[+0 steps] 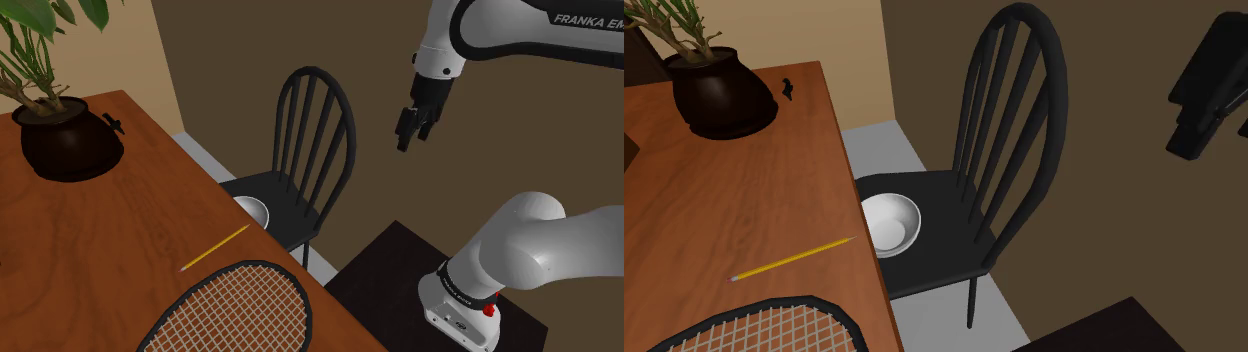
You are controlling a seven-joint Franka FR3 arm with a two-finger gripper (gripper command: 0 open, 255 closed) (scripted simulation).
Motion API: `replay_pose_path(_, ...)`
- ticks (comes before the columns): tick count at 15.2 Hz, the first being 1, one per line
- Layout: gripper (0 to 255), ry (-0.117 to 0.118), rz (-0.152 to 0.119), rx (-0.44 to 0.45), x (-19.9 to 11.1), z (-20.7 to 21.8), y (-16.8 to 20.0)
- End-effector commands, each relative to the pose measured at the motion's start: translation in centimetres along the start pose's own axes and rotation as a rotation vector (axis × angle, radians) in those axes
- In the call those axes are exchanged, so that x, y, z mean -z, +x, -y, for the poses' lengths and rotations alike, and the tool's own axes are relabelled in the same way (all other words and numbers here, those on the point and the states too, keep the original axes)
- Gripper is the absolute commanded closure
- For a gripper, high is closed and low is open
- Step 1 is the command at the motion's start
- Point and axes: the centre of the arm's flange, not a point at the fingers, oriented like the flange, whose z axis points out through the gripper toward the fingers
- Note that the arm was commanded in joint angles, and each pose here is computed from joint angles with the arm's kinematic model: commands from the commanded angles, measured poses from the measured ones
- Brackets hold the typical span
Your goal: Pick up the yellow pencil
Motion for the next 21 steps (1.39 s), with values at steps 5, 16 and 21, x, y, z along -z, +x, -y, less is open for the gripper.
replay_pose_path(5,0,0.015,-0.004,-0.16,-2.1,4.5,-0.9)
replay_pose_path(16,0,0.055,-0.014,-0.599,-7.6,17.3,0.5)
replay_pose_path(21,0,0.073,-0.018,-0.799,-9.9,22.7,3.0)
